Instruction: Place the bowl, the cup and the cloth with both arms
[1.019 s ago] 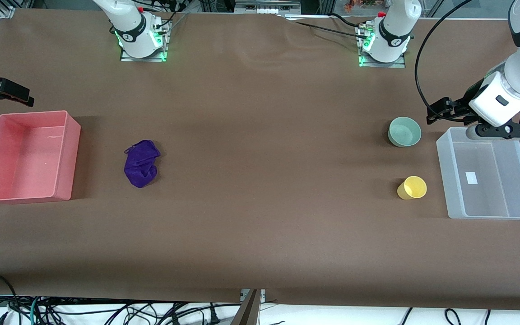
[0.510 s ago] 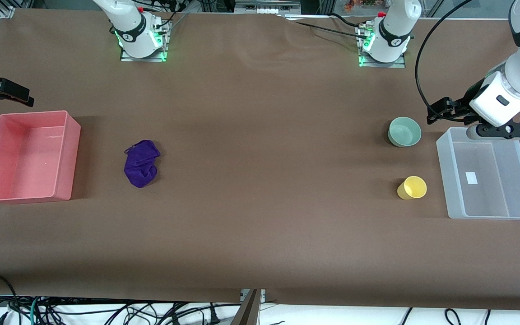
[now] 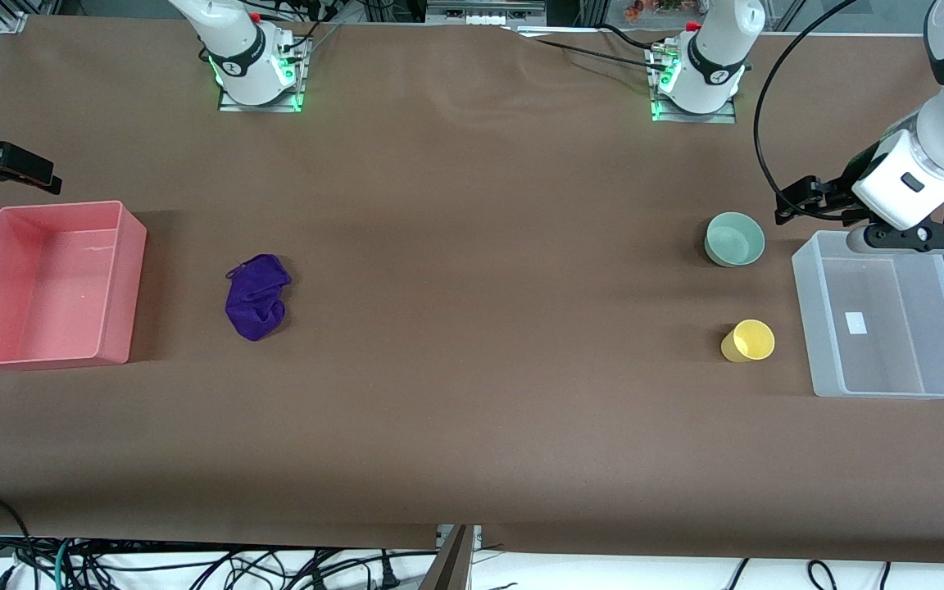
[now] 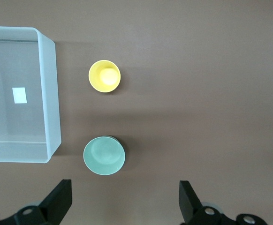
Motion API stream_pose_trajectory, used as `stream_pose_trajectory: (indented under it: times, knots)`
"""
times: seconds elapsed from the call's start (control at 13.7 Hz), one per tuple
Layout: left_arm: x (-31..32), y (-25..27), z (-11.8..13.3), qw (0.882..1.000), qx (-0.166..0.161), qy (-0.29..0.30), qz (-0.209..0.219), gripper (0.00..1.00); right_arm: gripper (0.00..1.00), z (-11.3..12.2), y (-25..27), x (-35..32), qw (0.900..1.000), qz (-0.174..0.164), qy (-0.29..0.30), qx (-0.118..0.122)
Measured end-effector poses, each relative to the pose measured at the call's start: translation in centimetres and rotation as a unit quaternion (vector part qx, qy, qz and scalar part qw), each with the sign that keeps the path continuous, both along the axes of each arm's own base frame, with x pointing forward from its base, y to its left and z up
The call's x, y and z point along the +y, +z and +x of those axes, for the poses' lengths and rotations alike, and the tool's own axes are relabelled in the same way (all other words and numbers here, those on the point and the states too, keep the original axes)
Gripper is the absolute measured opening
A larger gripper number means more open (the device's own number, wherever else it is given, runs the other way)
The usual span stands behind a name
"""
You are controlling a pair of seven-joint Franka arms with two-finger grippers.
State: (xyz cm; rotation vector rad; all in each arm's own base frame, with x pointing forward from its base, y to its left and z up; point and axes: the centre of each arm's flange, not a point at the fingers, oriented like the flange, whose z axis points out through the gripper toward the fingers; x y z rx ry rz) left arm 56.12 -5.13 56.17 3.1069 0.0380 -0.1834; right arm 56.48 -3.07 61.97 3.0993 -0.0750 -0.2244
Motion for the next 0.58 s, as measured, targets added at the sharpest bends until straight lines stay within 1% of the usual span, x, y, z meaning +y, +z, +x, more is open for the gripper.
stream_pose_trajectory:
  times: [0.58]
  knots:
    - [0.01,-0.07,-0.13,1.000,0.006,0.000,0.000,1.00,1.00,0.02,0.00,0.30,1.000,0.000,0.003,0.000]
